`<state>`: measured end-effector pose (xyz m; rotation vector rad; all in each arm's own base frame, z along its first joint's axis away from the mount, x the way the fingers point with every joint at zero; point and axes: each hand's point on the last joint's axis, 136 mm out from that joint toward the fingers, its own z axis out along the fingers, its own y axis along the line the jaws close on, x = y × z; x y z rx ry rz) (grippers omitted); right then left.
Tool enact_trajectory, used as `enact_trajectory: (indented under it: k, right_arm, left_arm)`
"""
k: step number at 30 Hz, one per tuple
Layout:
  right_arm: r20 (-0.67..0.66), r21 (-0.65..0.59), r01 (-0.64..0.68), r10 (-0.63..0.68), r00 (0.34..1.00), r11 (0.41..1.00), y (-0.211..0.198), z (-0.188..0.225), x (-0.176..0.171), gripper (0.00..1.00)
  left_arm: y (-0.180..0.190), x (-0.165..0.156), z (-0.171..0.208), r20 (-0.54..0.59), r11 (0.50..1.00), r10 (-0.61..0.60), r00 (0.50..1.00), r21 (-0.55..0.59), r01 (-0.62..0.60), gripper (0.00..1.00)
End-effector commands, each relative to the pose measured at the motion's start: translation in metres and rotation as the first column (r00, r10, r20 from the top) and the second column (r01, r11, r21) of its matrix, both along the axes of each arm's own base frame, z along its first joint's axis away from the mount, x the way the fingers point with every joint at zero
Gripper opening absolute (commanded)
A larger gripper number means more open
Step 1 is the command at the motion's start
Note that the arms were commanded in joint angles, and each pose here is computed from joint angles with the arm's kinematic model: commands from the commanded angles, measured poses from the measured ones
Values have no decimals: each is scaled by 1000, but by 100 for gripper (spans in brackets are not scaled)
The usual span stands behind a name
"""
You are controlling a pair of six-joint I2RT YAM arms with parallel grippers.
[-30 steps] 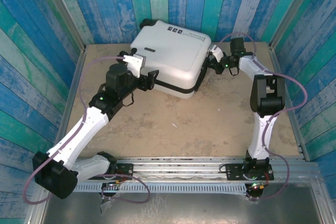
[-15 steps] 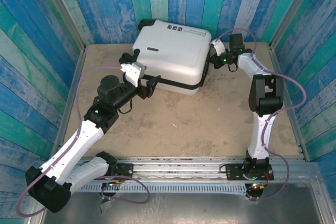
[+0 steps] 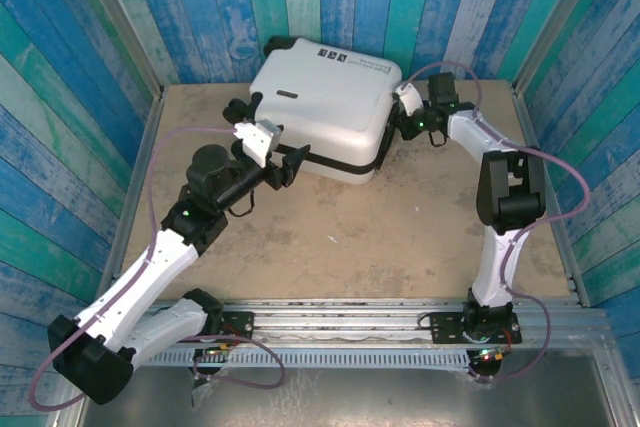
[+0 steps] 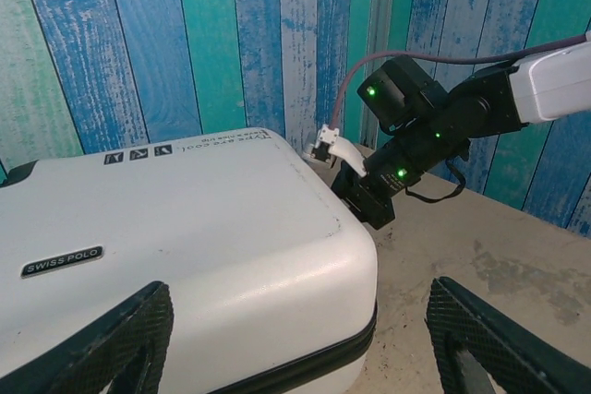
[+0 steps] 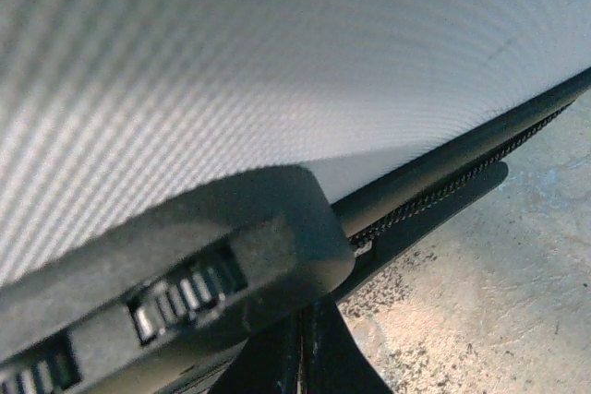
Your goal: Pack the luggage
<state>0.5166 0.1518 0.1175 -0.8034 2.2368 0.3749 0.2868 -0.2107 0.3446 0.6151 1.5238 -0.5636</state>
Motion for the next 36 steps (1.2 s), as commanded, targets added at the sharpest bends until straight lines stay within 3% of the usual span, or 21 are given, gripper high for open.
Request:
enact_trajectory:
  k: [1,7,10,12,15,17,21,25,32,36]
  right_arm:
    - [115,-24,76,-73,991,997,-6,37,18,0]
    - [47,18,290,-291,956,957,-41,37,43,1]
    - [26,60,254,-256,966,965,-32,41,44,0]
    - [24,78,246,-248,968,966,-28,42,44,0]
    - [22,107,222,-225,974,969,-22,44,41,0]
    - [19,114,215,-218,976,970,-21,43,39,0]
    - [21,110,204,-207,978,973,-19,41,37,0]
    - [20,107,195,-198,980,975,-19,40,35,0]
    - [26,99,182,-186,982,978,-19,38,35,0]
    - [42,78,178,-181,983,981,-21,37,37,1]
  left_arm:
    - [-3,-2,-3,14,1000,-16,1000,11,16,74]
    - [-1,-1,-5,6,1000,1,1000,22,-2,74]
    - [4,7,-4,-19,999,51,999,6,-51,74]
    - [13,23,-5,-66,989,147,987,-12,-148,74]
    - [23,52,-8,-203,952,287,936,-47,-302,74]
    - [17,71,-13,-306,937,319,897,-40,-347,71]
    - [-9,109,-34,-463,926,324,825,-22,-377,66]
    - [-43,137,-47,-536,937,285,794,-17,-348,61]
    - [-81,165,-104,-626,933,348,698,161,-321,58]
    - [-85,164,-142,-632,896,444,635,321,-307,57]
